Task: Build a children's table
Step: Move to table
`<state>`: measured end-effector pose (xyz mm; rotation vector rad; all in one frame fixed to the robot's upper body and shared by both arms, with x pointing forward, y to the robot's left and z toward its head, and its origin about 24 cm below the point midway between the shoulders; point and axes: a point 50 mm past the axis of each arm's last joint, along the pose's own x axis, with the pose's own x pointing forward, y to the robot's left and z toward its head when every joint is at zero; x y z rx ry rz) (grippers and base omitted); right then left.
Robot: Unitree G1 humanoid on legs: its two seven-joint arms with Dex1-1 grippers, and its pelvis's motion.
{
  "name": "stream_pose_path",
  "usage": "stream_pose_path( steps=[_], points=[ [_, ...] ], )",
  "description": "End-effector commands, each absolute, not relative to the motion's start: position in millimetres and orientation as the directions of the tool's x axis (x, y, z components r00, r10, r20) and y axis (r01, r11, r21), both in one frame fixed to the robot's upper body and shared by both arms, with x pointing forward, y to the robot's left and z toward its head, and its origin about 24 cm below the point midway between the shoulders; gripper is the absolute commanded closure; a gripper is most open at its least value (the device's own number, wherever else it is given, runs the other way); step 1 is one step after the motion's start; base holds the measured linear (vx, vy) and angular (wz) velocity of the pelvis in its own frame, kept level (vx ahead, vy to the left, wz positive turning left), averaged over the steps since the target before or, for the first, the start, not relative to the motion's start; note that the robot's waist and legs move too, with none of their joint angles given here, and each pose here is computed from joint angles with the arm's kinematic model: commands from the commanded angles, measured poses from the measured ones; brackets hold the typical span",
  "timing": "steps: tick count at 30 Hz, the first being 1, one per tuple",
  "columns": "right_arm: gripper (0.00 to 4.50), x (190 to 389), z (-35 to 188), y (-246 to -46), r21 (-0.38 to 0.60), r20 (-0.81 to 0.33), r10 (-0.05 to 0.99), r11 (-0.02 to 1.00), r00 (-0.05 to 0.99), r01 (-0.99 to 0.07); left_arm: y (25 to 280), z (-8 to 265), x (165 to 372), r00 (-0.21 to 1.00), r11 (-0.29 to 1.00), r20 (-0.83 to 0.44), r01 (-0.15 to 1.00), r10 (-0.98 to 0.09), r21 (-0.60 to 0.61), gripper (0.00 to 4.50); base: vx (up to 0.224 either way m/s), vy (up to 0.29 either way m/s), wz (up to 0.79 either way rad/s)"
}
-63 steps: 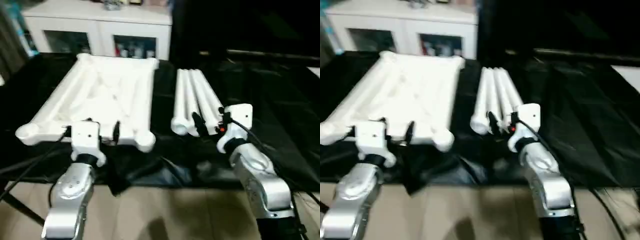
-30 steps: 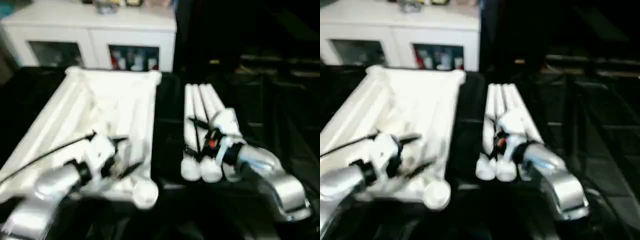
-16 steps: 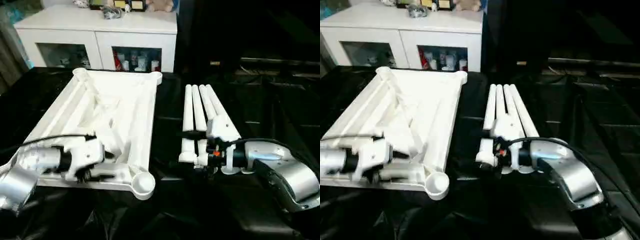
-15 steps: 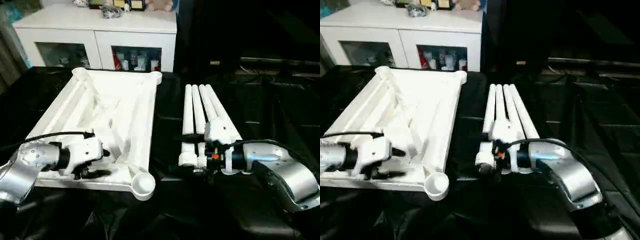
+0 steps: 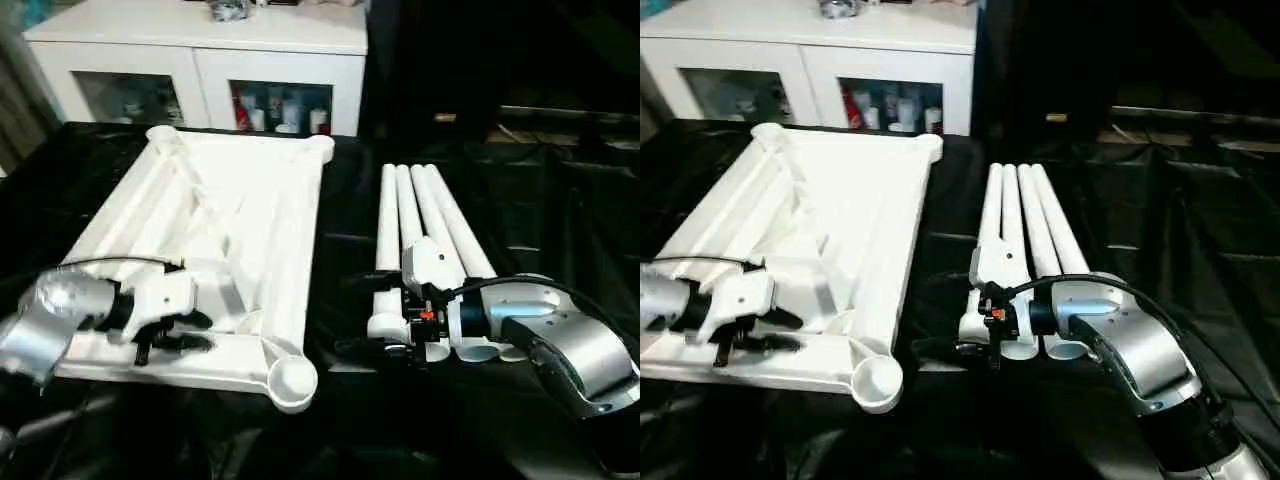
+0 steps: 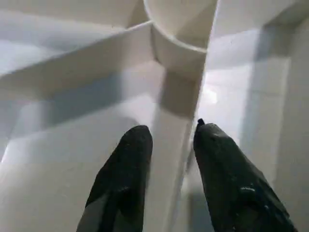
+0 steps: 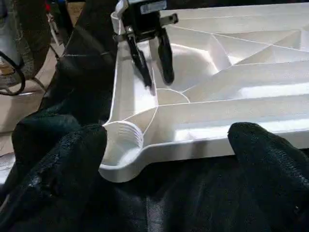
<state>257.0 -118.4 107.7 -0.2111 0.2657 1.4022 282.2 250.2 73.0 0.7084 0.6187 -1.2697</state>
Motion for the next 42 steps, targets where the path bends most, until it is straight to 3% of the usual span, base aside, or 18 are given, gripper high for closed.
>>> stream_pose_path(
  steps=[1, 3, 6, 9, 14, 25, 37, 42],
  points=[
    [0.0, 256.6, 108, -116.7, 0.012, -0.318, 0.938, 0.15, 0.138, -0.989, 248, 74, 286, 0.205, 0.16, -0.741, 0.978, -0.639, 0.132, 3.1, 0.0, 0.0, 0.0],
    [0.0, 256.2, 107, -116.1, 0.012, -0.318, 0.938, 0.15, 0.139, -0.989, 247, 75, 287, 0.214, 0.17, -0.733, 0.976, -0.646, 0.136, 3.49, 0.0, 0.0, 0.0],
    [0.0, 253.5, 107, -113.7, 0.015, -0.311, 0.94, 0.152, 0.14, -0.988, 240, 73, 284, 0.221, 0.153, -0.718, 0.975, -0.66, 0.159, 3.52, 0.0, 0.0, 0.0],
    [0.0, 252.5, 106, -112.6, 0.016, -0.309, 0.941, 0.151, 0.139, -0.988, 236, 71, 282, 0.219, 0.133, -0.716, 0.976, -0.662, 0.175, 4.0, 0.0, 0.0, 0.0],
    [0.0, 250.0, 105, -108.6, 0.022, -0.302, 0.943, 0.15, 0.137, -0.988, 231, 62, 280, 0.249, 0.091, -0.738, 0.965, -0.627, 0.248, 4.36, 0.0, 0.0, 0.0],
    [0.0, 248.0, 104, -107.9, 0.019, -0.3, 0.942, 0.165, 0.152, -0.986, 216, 76, 284, 0.427, 0.083, -0.67, 0.873, -0.608, 0.481, 4.46, 0.0, 0.0, 0.0],
    [0.0, 248.9, 103, -105.0, 0.011, -0.295, 0.941, 0.175, 0.164, -0.984, 208, 82, 290, 0.566, 0.221, -0.589, 0.802, -0.577, 0.555, 4.46, 0.0, 0.0, 0.0],
    [0.0, 249.1, 103, -105.0, 0.009, -0.292, 0.941, 0.181, 0.17, -0.984, 213, 75, 287, 0.552, 0.195, -0.625, 0.814, -0.551, 0.547, 4.46, 0.0, 0.0, 0.0]
  ],
)
